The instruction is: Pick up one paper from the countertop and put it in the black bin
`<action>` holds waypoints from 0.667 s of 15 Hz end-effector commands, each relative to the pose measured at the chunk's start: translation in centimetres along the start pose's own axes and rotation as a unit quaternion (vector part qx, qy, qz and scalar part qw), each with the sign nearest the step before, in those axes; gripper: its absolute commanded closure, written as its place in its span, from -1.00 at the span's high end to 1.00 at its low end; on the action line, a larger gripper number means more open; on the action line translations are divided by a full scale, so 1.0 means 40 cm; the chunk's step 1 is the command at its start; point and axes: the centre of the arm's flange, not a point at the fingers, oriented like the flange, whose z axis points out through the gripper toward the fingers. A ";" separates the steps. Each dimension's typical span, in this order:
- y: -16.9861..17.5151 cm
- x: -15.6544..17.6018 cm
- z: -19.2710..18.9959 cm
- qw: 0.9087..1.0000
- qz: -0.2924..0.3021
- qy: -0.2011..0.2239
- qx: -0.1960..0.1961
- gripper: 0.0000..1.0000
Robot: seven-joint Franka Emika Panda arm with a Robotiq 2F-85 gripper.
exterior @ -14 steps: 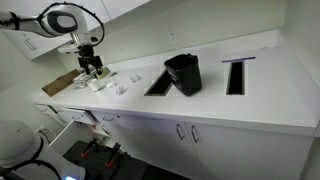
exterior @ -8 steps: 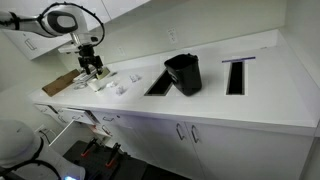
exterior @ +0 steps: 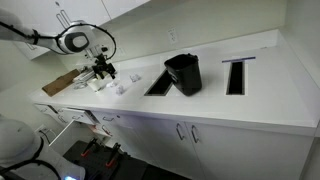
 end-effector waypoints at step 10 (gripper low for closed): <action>-0.040 0.105 0.292 0.998 -0.009 0.055 0.006 0.31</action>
